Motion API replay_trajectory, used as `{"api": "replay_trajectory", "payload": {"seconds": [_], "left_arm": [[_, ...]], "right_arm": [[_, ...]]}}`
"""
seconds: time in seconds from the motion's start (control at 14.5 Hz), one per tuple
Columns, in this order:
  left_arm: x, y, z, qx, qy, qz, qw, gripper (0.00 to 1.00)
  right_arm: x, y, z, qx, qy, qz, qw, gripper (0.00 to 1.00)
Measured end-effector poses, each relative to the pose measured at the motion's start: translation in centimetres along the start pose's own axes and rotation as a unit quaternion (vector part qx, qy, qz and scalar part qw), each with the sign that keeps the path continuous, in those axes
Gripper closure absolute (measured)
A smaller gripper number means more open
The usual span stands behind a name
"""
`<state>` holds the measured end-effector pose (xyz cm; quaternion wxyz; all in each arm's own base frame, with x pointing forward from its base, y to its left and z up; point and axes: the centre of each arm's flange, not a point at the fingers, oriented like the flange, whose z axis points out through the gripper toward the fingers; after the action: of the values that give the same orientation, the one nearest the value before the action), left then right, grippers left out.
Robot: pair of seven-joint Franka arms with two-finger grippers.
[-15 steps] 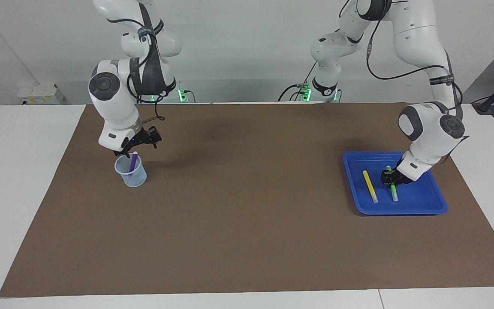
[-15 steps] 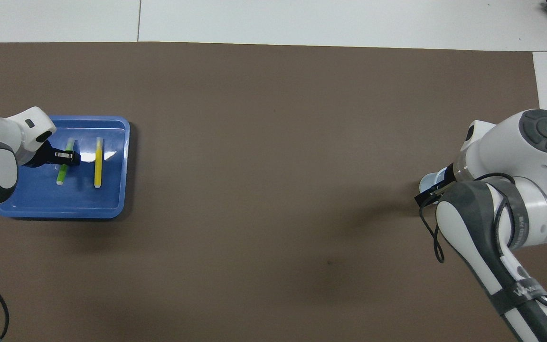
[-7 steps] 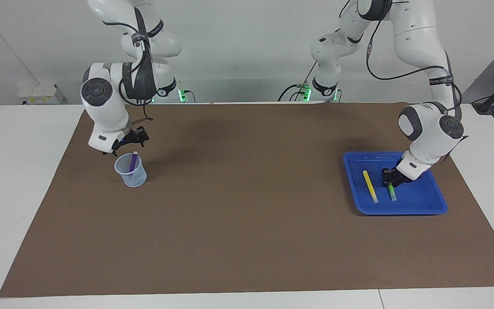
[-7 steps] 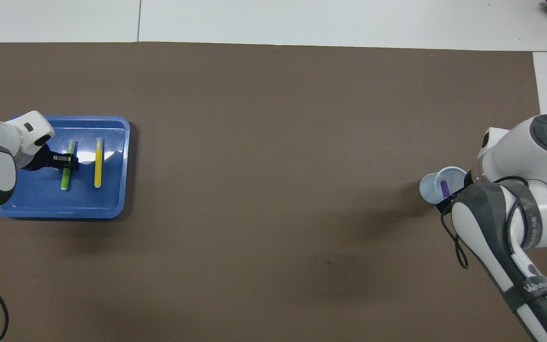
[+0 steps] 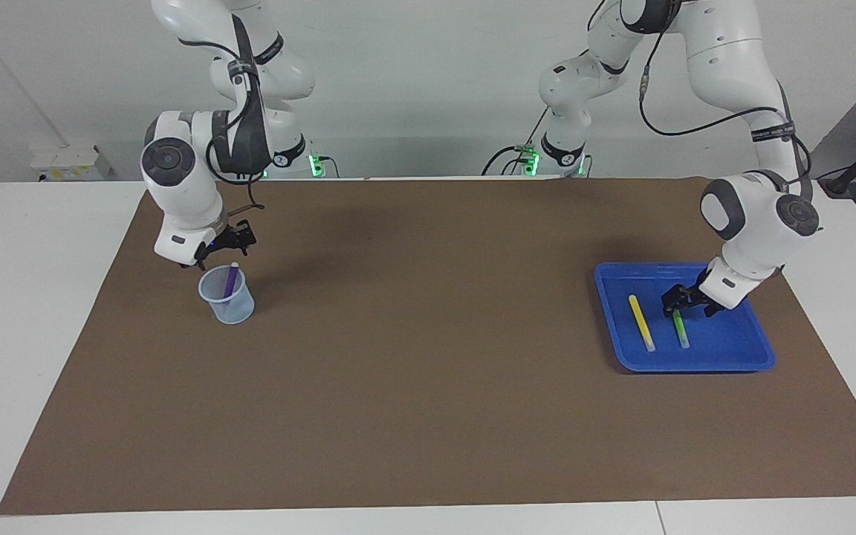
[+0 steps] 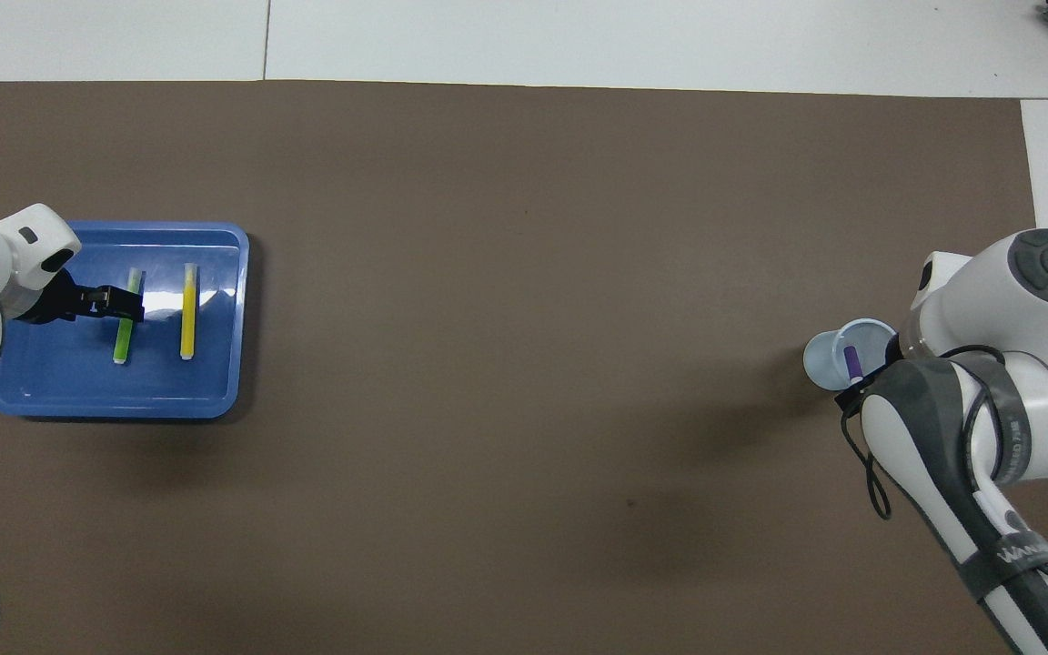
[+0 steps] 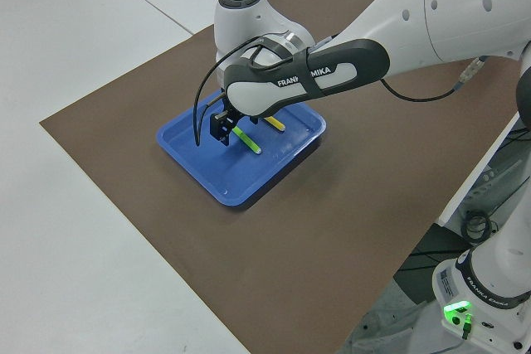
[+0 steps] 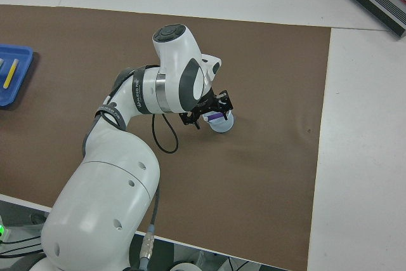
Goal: Right arm passes pens to left for tray arrangement
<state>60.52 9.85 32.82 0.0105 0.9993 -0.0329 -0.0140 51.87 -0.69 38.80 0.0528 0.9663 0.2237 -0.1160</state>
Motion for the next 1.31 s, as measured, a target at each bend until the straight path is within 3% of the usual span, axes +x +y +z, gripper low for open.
{"api": "replay_trajectory", "payload": {"seconds": [0.07, 0.21, 0.34, 0.48, 0.83, 0.96, 1.03, 1.24, 1.31], "left_arm": [[0.0, 0.0, -1.1, 0.002, 0.001, -0.012, 1.0, 0.0], [-0.2, 0.4, -3.1, 0.006, 0.004, -0.052, 0.999, 0.0], [-0.3, 1.2, -4.6, -0.003, 0.009, -0.092, 0.996, 0.0], [-0.5, 1.6, -5.8, -0.031, 0.014, -0.134, 0.99, 0.0], [-0.7, 3.4, -8.4, -0.066, 0.022, -0.227, 0.971, 0.0], [-0.4, 4.6, -9.2, -0.069, 0.027, -0.251, 0.965, 0.0], [-0.2, 5.1, -9.4, -0.07, 0.027, -0.261, 0.963, 0.0], [-0.1, 6.1, -9.6, -0.07, 0.028, -0.268, 0.961, 0.0], [0.0, 6.5, -9.7, -0.07, 0.028, -0.265, 0.961, 0.0]], "right_arm": [[0.0, 0.0, 0.0, 0.0, 0.0, 0.0, 1.0, 0.19], [-0.1, -0.1, 0.1, 0.0, 0.0, 0.0, 1.0, 0.21], [0.0, -0.1, 0.4, -0.001, 0.003, -0.001, 1.0, 0.39], [0.0, -0.3, 0.9, -0.002, 0.006, -0.003, 1.0, 0.4], [0.0, -0.5, 1.0, -0.004, 0.008, -0.005, 1.0, 0.6], [0.0, -0.5, 1.0, -0.004, 0.008, -0.005, 1.0, 0.59], [0.0, -0.5, 1.1, -0.004, 0.008, -0.005, 1.0, 0.55], [0.1, -0.4, 1.0, -0.005, 0.01, -0.005, 1.0, 0.21], [0.1, -0.4, 0.8, -0.006, 0.012, -0.005, 1.0, 0.19]]}}
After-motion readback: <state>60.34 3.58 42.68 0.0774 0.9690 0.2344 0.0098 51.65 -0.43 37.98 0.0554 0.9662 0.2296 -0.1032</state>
